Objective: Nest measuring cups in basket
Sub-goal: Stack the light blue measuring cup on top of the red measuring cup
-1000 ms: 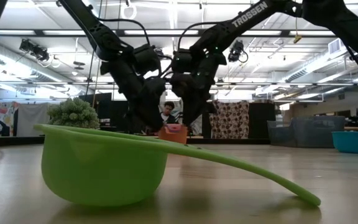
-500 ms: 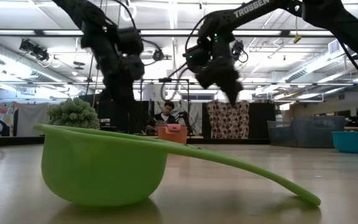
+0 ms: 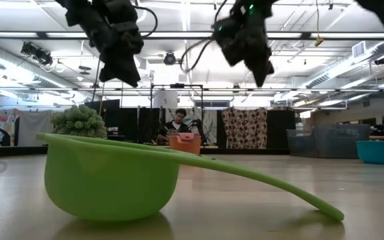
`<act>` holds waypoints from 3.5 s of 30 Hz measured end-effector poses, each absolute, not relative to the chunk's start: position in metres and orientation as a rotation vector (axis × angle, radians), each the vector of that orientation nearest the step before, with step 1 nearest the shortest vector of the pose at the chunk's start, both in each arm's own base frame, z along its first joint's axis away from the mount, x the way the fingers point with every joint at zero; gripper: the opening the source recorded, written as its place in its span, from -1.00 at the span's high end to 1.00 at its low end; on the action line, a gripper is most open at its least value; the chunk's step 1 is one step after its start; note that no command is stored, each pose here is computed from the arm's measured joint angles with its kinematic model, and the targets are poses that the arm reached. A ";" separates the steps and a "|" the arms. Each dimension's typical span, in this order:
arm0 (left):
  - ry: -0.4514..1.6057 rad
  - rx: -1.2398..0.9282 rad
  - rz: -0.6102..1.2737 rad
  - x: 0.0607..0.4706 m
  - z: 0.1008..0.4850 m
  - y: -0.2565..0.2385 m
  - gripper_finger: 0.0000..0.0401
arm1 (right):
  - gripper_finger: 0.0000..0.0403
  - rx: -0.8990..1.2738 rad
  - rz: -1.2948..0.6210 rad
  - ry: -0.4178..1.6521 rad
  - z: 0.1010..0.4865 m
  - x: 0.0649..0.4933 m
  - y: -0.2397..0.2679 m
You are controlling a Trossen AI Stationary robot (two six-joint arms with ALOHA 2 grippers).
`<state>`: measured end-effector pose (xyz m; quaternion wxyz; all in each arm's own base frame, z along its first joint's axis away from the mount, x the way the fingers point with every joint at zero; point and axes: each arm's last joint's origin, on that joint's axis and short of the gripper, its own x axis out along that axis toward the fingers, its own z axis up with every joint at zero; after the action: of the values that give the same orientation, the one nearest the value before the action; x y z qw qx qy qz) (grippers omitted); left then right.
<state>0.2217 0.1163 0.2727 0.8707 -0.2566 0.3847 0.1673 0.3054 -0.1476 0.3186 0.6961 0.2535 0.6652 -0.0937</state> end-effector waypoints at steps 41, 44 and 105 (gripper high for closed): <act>0.793 -0.589 0.375 0.221 0.274 0.117 0.50 | 0.33 0.858 -0.495 1.562 0.209 0.172 -0.040; 0.792 -0.596 0.378 0.221 0.274 0.117 0.50 | 0.34 0.827 -0.463 1.559 0.199 0.170 -0.040; 0.802 -0.566 0.460 0.219 0.273 0.119 0.50 | 0.94 0.650 -0.538 1.117 0.252 0.289 -0.083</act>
<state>0.2191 0.1185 0.2728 0.8567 -0.2693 0.3816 0.2190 0.2888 -0.0828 0.2521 0.7648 0.2990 0.5141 -0.2477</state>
